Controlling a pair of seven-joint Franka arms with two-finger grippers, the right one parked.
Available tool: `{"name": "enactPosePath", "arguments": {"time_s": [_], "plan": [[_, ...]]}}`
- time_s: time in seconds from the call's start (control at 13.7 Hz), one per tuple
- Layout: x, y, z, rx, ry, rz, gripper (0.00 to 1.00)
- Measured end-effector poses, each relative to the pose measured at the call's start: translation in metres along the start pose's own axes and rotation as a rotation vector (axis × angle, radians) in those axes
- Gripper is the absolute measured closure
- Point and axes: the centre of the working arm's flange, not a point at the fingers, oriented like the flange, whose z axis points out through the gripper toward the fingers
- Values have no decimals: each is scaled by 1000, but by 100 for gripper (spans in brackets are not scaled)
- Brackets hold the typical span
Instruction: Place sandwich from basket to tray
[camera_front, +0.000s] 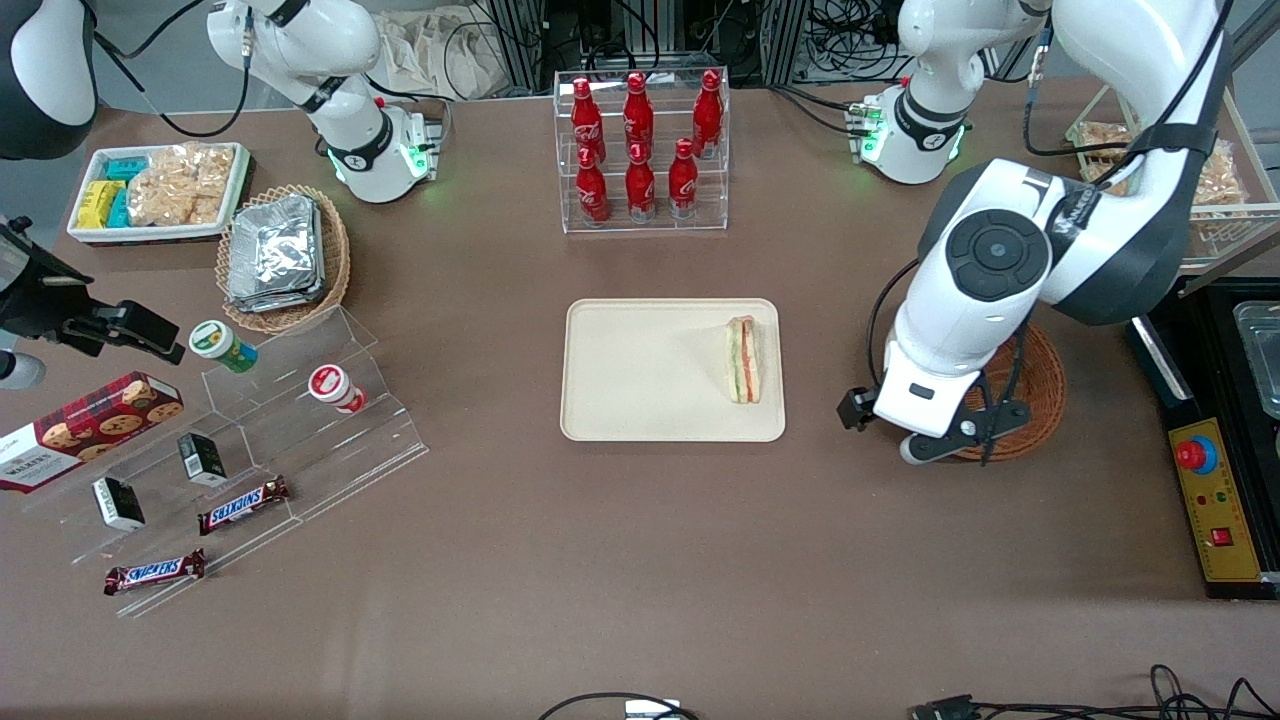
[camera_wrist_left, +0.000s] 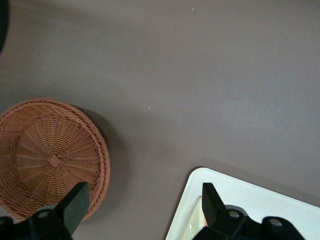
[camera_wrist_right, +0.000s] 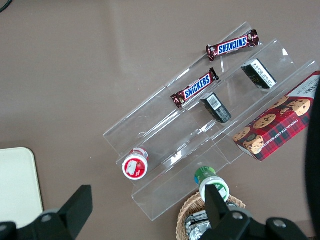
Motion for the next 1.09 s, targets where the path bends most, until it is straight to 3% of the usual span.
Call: {"name": "enactPosePath", "arguments": {"time_s": [0.44,0.73,1.09], "plan": [[27,-68,-35,-65,-66,88,0],[25,-153,-79,-42,-86,213,0],[6,-232,-134,-64,-84,324,0]]}}
